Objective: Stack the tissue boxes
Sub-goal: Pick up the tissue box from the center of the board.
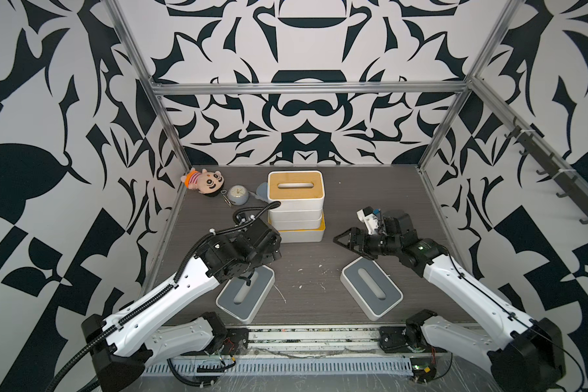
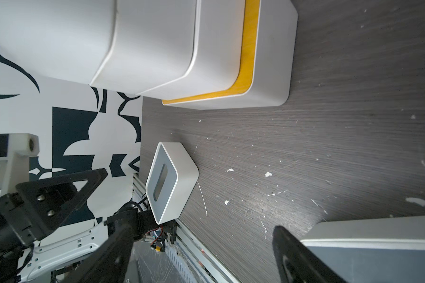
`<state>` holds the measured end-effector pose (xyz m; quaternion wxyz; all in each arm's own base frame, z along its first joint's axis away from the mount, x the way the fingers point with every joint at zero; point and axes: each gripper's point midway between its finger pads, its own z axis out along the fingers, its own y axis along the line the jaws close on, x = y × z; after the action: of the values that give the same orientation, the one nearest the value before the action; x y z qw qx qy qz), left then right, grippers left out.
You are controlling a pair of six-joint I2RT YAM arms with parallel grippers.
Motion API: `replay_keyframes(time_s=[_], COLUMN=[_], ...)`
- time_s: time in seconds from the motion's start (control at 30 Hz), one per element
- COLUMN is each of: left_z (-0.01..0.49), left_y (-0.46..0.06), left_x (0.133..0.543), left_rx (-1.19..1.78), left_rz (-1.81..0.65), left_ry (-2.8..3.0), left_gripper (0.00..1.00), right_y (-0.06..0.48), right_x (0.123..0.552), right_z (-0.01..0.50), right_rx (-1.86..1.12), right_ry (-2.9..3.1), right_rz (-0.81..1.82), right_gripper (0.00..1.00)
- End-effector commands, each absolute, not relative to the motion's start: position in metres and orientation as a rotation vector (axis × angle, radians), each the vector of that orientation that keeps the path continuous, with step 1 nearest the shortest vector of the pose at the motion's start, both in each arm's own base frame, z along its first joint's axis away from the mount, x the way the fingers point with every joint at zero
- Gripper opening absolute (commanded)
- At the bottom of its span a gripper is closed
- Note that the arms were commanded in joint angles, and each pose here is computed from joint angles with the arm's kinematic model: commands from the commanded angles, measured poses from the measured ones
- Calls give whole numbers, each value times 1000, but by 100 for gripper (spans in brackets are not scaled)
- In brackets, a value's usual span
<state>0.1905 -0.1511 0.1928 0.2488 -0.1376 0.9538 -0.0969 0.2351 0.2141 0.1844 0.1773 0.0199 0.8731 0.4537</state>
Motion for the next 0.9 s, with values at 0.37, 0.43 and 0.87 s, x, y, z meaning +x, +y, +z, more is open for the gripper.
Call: replay_keyframes(time_s=[0.37, 0.43, 0.87], left_z=[88, 77, 66], left_y=[-146, -149, -179], left_x=[149, 146, 167], left_rx=[-499, -497, -425], left_rz=[-68, -79, -171], left_ry=[2817, 2836, 2813], left_gripper=[100, 100, 99], right_y=[225, 225, 224], right_x=[238, 238, 239], right_z=[185, 185, 192], right_rx=[0, 0, -1], right_ry=[2394, 2395, 2386], right_rz=[1376, 1376, 1363], right_gripper=[93, 93, 93])
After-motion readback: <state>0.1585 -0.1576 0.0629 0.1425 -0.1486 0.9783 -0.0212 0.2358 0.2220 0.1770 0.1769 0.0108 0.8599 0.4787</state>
